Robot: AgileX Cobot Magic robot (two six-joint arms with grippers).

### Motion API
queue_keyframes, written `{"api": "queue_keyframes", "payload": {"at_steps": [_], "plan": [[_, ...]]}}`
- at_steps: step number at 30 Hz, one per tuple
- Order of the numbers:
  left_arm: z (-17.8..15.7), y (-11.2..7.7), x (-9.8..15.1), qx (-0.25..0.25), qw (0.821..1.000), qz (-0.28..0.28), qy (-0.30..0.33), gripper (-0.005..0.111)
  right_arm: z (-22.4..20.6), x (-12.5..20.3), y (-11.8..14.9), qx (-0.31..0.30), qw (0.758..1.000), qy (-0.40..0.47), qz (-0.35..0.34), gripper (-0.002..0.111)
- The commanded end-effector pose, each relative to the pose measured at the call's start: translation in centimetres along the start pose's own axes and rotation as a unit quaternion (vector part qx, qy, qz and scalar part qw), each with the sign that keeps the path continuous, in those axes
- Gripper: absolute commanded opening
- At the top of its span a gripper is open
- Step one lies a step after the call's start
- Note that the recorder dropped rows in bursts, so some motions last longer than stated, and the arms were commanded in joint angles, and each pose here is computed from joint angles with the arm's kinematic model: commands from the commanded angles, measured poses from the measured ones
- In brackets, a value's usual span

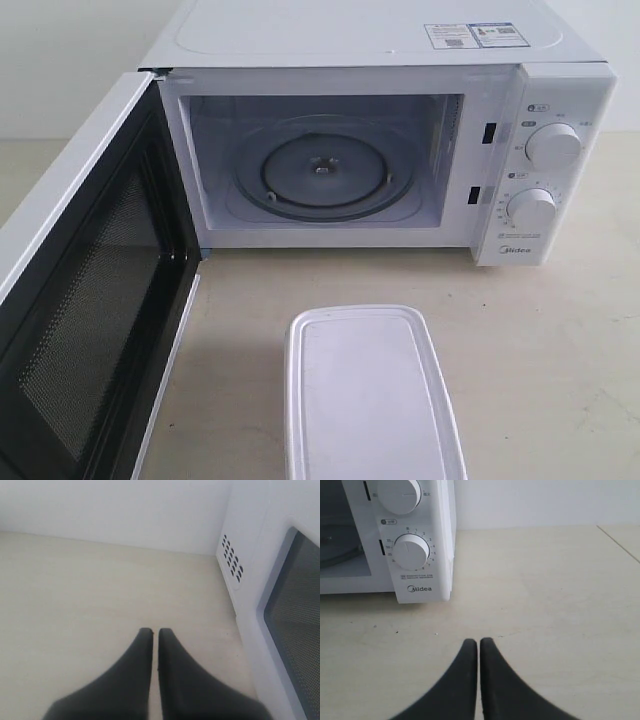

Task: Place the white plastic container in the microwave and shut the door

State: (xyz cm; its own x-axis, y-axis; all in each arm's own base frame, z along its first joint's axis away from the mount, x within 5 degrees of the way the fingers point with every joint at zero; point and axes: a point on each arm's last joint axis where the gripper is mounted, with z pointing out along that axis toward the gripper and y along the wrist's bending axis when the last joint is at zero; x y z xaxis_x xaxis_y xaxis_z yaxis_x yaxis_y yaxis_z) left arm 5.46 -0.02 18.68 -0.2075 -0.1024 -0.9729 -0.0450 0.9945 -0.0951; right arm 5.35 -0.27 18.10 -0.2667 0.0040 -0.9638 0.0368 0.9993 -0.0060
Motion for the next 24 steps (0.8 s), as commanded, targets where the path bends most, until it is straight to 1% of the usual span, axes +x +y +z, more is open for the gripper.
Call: {"api": "queue_keyframes", "payload": {"at_steps": [1,3,6,14,18,20,24], "plan": [[0.0,0.0,0.0,-0.002,1.0,-0.002,-0.004,0.004,0.0,-0.1,0.0,0.0,1.0,-0.005,-0.006,0.0],[0.0,0.0,0.0,-0.002,1.0,-0.002,-0.004,0.004,0.0,-0.3,0.0,-0.001,1.0,-0.015,-0.004,0.0],[0.0,0.0,0.0,-0.002,1.0,-0.002,-0.004,0.004,-0.1,-0.9,0.1,-0.004,0.999,-0.044,0.018,0.0],[0.0,0.0,0.0,-0.002,1.0,-0.002,-0.004,0.004,-3.8,-8.1,0.0,-0.011,0.985,-0.169,0.034,0.0],[0.0,0.0,0.0,-0.002,1.0,-0.002,-0.004,0.004,-5.7,-10.8,0.0,-0.016,0.973,-0.225,0.044,0.0],[0.0,0.0,0.0,-0.002,1.0,-0.002,-0.004,0.004,-6.6,-12.0,0.0,-0.02,0.962,-0.27,0.049,0.0],[0.0,0.0,0.0,-0.002,1.0,-0.002,-0.004,0.004,-7.7,-13.4,0.0,-0.041,0.939,-0.327,0.097,0.0]]}}
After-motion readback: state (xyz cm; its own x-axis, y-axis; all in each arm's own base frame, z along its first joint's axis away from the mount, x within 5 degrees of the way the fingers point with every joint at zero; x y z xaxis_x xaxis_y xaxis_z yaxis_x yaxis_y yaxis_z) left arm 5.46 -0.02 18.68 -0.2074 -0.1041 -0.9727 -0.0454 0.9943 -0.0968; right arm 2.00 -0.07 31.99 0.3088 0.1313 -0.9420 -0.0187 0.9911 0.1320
